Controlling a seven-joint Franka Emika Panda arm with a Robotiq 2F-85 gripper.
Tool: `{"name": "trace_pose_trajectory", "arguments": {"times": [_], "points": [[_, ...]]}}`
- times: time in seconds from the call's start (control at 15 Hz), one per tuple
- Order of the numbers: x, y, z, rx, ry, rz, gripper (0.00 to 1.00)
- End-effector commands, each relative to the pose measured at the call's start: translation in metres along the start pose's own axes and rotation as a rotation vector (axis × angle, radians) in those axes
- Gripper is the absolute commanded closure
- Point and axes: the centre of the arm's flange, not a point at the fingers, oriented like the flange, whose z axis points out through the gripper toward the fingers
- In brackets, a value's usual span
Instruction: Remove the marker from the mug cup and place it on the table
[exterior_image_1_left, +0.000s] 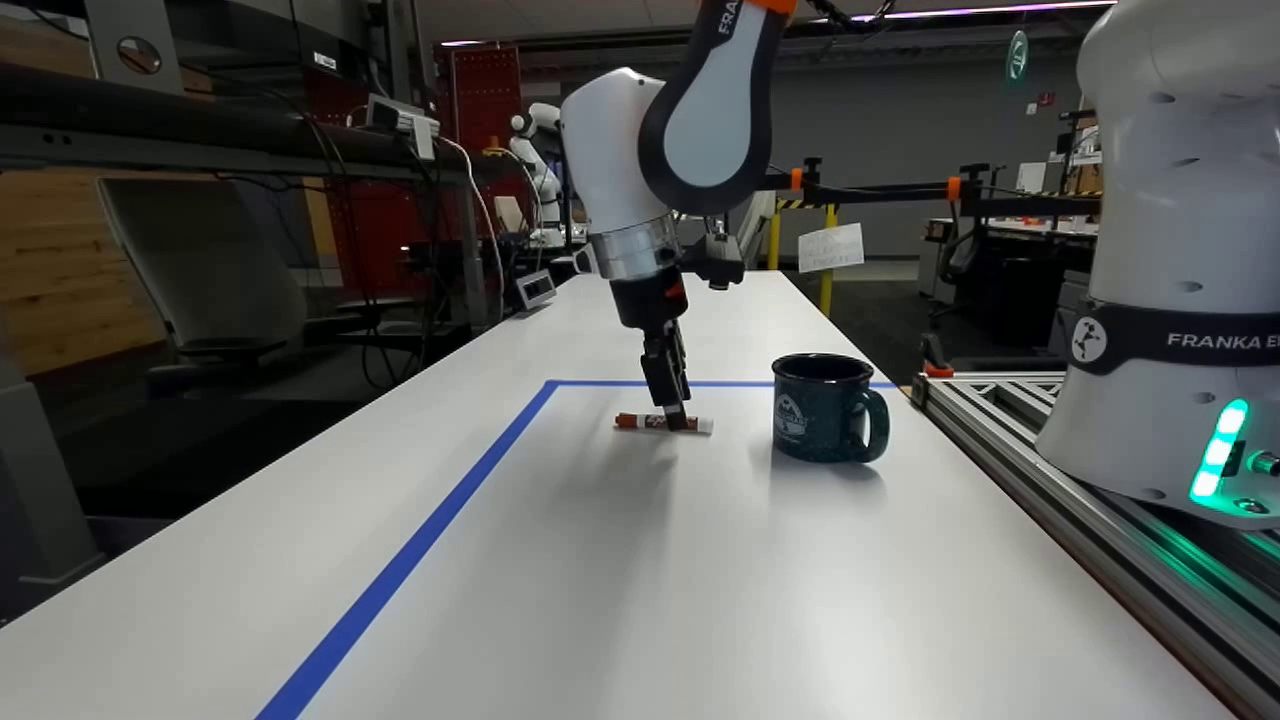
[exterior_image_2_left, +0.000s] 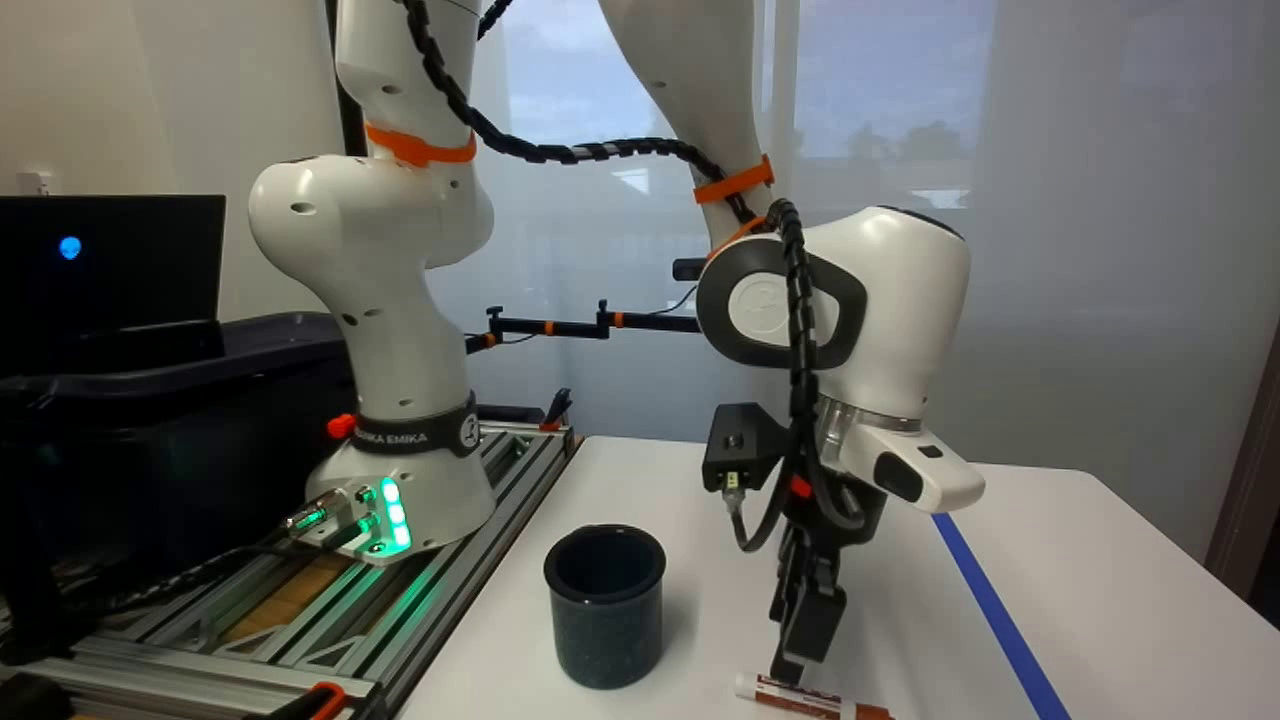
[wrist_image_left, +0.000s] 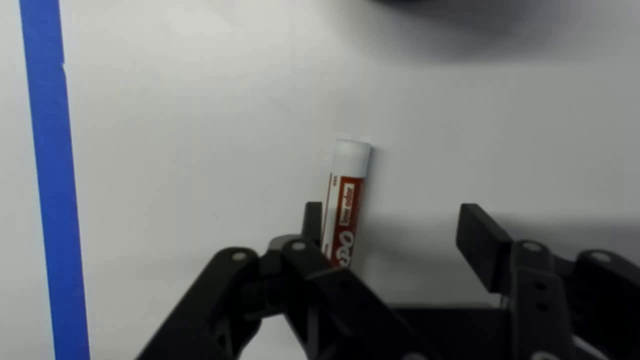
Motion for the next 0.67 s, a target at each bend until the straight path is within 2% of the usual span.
{"name": "trace_pose_trajectory", "arguments": {"times": [0.0,0.27,0.6], "points": [[-0.031,-0.014,-0.052,0.004,-0.024,-0.107,0.0],[-0.063,-0.027,-0.093,0.018,-0.085,-0.18,0.0],[-0.093,-0.037,-0.137,-0.023,-0.078,-0.169,0.0]]}}
